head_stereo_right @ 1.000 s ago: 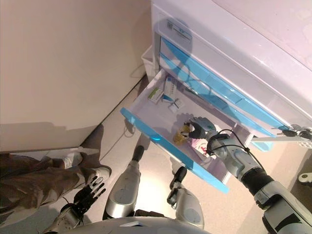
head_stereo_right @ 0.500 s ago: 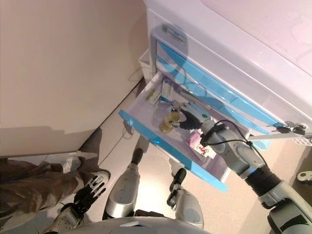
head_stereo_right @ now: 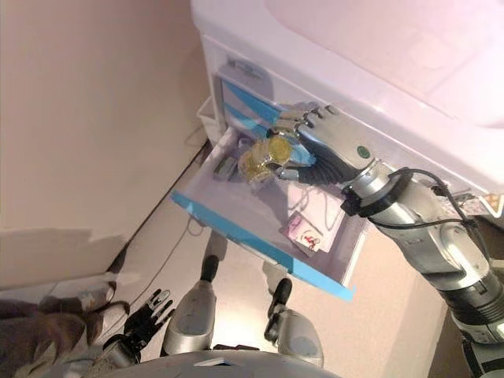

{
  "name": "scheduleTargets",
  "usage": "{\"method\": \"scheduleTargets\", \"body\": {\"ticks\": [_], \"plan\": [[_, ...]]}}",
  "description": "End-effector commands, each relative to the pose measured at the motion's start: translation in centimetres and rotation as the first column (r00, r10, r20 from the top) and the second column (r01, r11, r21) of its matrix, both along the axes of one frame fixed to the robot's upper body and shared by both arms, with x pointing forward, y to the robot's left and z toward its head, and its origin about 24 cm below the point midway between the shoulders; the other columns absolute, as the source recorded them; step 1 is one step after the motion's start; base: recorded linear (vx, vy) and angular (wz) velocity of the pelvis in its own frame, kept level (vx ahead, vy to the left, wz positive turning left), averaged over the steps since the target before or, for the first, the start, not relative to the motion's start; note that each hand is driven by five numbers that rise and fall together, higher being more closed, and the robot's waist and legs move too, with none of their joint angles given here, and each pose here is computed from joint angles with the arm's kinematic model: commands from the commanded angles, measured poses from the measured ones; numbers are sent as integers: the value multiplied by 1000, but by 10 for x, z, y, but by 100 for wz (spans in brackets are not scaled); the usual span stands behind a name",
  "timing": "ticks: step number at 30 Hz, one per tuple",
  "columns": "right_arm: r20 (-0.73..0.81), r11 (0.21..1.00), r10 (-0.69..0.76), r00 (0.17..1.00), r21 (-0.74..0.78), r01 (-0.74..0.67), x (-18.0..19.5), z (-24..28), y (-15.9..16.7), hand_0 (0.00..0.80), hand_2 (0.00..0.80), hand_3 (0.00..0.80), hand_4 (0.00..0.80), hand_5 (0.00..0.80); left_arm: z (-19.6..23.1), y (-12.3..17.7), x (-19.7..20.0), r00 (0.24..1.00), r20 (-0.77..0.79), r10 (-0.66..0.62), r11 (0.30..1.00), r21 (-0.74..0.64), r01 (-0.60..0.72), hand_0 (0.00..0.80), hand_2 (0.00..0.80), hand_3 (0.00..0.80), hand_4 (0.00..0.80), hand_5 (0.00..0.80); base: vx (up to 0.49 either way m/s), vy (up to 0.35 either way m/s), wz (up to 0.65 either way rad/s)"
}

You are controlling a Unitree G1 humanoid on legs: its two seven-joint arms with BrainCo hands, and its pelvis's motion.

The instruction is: Open the drawer and pick up the medicine

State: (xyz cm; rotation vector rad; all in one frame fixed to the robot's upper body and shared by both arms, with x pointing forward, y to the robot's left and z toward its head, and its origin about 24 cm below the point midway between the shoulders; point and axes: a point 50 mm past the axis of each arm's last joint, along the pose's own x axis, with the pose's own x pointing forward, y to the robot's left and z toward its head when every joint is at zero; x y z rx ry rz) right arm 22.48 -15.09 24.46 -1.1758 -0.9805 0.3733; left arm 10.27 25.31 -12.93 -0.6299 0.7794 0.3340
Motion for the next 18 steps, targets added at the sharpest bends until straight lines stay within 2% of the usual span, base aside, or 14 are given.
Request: {"method": "scheduleTargets", "body": {"ticks": [1,5,9,18], "plan": [[4,988,152,988,32,-152,-21,19,5,800,800,800,800,800,-9,1,-39,995,-90,31,999,17,-30,0,0,0,0,0,51,27,-17],[-52,980,185,981,87,-180,-21,32,-1,800,800,800,800,800,-11,0,-44,992,-113,48,999,8,-47,0,0,0,0,0,55,23,-16],[-94,975,156,983,176,-138,-11,42,-10,800,800,800,800,800,-14,-3,-48,990,-128,59,998,-1,-60,0,0,0,0,0,52,24,-12],[-173,923,-31,984,372,95,27,70,-47,800,800,800,800,800,-17,1,-55,982,-180,54,999,2,-54,0,0,0,0,0,60,4,0]]}}
